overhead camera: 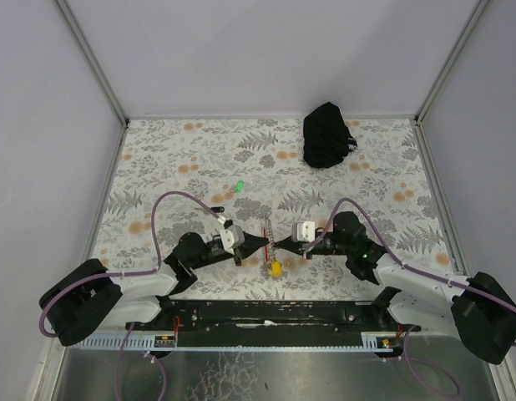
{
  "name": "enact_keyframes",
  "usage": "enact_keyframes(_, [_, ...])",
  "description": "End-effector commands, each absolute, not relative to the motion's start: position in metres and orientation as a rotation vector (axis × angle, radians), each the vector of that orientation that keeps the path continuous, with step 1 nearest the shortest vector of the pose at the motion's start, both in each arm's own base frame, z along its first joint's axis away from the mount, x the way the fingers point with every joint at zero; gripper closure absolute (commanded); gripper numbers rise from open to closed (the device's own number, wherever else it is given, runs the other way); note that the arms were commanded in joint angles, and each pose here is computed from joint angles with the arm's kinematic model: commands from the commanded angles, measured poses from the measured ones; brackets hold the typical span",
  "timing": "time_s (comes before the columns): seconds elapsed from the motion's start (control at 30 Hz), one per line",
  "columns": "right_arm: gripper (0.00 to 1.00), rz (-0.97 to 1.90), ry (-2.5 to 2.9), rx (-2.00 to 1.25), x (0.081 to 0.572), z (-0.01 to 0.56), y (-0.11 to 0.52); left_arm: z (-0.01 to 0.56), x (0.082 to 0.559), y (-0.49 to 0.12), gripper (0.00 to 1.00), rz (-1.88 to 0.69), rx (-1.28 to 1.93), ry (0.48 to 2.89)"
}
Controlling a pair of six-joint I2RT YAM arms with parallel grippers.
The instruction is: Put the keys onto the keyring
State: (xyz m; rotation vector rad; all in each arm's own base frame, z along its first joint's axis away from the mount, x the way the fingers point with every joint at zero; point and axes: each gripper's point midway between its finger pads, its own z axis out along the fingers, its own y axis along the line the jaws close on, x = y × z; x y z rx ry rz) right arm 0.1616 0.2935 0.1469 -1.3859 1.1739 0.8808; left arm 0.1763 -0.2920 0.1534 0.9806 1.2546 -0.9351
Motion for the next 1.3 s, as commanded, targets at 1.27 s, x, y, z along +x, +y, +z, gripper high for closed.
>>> enact_keyframes(1.27, [1.0, 0.769, 1.137, -1.509, 0.175, 0.187, 0.299, 0.177, 0.195, -0.277, 0.63, -1.117, 0.585, 1.28])
